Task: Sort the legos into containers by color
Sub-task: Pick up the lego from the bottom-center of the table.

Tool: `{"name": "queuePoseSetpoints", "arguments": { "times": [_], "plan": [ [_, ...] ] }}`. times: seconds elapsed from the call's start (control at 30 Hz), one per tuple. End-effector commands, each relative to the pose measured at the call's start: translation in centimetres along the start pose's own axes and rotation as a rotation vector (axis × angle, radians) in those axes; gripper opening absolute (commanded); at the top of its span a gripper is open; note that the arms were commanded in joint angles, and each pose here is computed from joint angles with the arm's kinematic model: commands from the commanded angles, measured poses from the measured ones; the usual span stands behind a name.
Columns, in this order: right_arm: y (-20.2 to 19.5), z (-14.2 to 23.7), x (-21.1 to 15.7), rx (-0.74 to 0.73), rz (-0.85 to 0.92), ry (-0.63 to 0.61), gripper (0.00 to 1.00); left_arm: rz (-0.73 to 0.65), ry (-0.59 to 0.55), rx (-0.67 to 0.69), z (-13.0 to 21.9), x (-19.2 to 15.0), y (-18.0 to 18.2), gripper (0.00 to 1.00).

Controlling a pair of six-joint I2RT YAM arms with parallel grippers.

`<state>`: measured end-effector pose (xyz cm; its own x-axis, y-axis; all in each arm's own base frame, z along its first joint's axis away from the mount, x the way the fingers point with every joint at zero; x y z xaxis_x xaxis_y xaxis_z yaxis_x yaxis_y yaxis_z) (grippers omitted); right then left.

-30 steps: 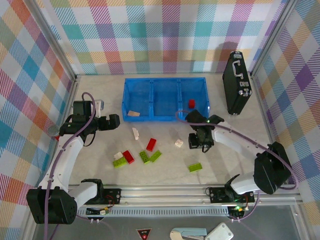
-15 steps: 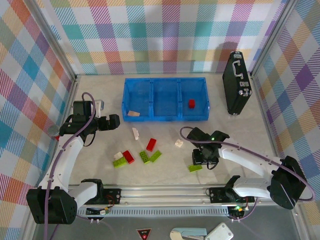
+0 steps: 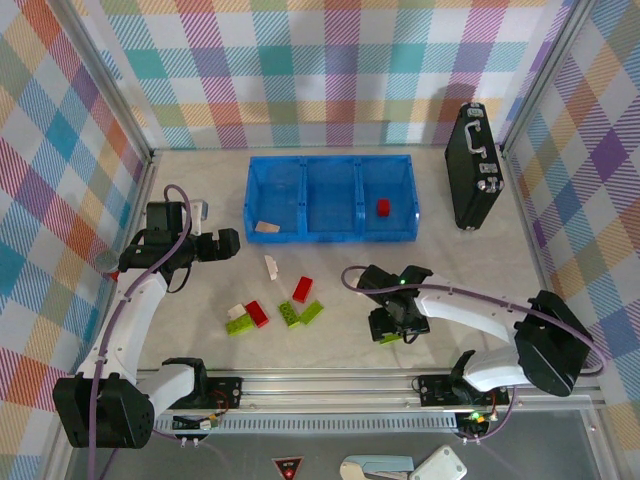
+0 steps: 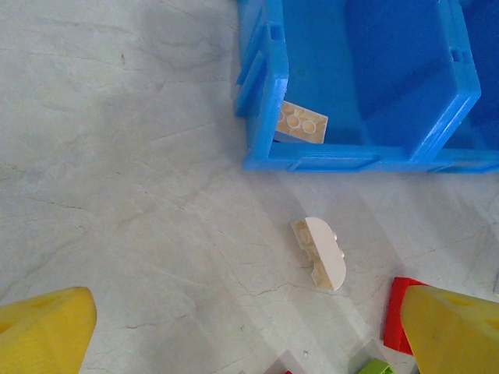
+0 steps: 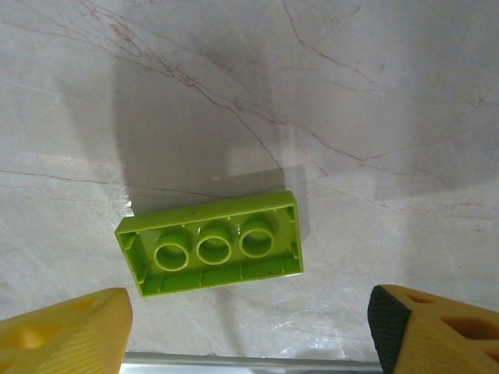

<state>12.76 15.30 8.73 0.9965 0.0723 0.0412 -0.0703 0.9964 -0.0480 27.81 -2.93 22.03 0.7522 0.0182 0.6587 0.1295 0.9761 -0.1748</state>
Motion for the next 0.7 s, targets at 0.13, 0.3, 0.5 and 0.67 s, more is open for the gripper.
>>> {"name": "queuePoseSetpoints", "arguments": {
  "times": [0.13, 0.3, 0.5, 0.67],
  "plan": [
    [1.4, -0.8, 0.0, 0.014, 0.073, 0.016, 0.81, -0.008, 0.012, 0.012, 0.3, -0.1, 0.4, 1.00],
    [1.6, -1.8, -0.1, -0.012, 0.091, 0.034, 0.82, -0.008, 0.012, 0.016, 0.3, -0.1, 0.4, 1.00],
    [1.6, -2.8, -0.2, -0.027, 0.086, 0.047, 0.81, -0.008, 0.010, 0.016, 0.3, -0.1, 0.4, 1.00],
    [1.6, -3.5, -0.4, -0.034, 0.085, 0.056, 0.80, -0.009, 0.012, 0.015, 0.2, -0.1, 0.4, 1.00]
  ]
}}
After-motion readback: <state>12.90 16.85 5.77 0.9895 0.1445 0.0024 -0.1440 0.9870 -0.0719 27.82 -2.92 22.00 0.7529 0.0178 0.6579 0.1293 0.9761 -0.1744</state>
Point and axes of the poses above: each hand's point on the last joint's axis, 136 mm out from that joint toward the fingers, its own z axis back along the fingers, its own y axis along the line the jaws close on, x = y × z, the point moved 4 cm from there along z, back along the fingers, and after that the axes turned 6 degrees about -z, right-handed, at the moved point
